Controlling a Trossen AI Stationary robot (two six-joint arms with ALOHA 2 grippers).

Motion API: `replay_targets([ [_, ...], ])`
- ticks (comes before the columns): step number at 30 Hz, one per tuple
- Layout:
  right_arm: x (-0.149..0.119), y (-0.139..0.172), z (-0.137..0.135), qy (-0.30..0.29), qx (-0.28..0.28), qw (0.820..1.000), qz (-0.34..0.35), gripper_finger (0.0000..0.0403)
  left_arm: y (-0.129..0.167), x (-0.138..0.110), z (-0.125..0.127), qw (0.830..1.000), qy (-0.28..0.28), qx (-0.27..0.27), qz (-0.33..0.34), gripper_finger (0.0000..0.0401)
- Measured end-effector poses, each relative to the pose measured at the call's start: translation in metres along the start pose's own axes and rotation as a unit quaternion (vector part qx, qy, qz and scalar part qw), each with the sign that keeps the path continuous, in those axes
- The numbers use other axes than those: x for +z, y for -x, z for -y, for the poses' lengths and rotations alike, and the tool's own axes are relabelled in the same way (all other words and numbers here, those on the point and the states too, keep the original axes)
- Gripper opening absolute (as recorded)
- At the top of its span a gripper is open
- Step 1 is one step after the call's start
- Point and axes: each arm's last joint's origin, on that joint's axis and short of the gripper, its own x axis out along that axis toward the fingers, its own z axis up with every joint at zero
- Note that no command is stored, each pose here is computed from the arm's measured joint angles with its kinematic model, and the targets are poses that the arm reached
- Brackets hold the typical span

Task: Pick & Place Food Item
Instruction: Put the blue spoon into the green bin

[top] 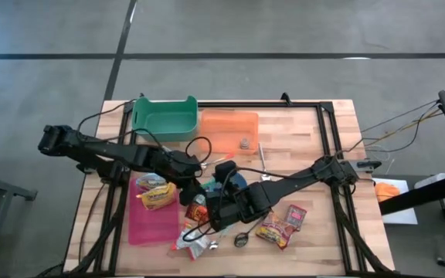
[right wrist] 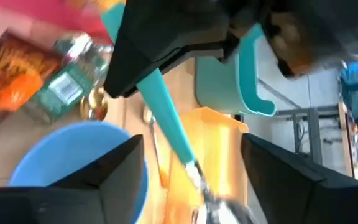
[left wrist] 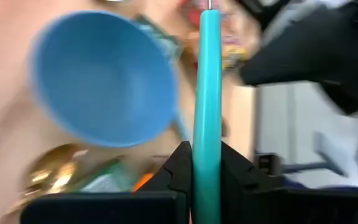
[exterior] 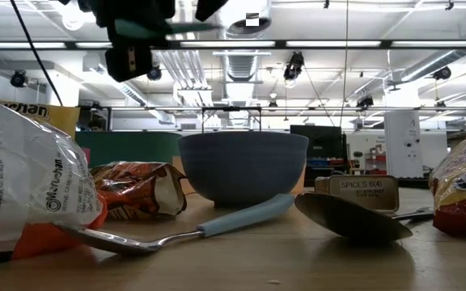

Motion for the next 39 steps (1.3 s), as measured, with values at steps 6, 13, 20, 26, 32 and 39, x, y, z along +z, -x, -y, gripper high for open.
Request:
replay_targets([
  [6,0.004,0.025,0.009,-0.079,-0.017,0.996,0.031,0.0291,0.03,0.003,-0.002,0.994,-0.051,0.097,0.004,0.0033],
  [13,0.0,0.068,0.026,-0.183,0.003,0.981,0.066,0.0292,0.07,0.004,-0.009,0.967,-0.069,0.242,0.022,0.0033],
  [20,-0.016,0.1,0.029,-0.231,0.02,0.971,0.061,0.0292,0.096,0.004,-0.033,0.927,-0.074,0.368,0.012,0.0033],
  [26,-0.025,0.109,0.024,-0.236,0.001,0.97,0.049,0.0292,0.106,0.016,-0.06,0.903,-0.114,0.414,-0.033,0.0033],
  [32,-0.031,0.109,0.024,-0.234,-0.008,0.972,0.028,0.0292,0.136,0.038,-0.089,0.916,-0.053,0.395,-0.036,0.0033],
  [39,-0.034,0.106,0.021,-0.225,-0.012,0.974,0.017,0.0292,0.154,0.051,-0.128,0.894,0.035,0.434,-0.104,0.0033],
])
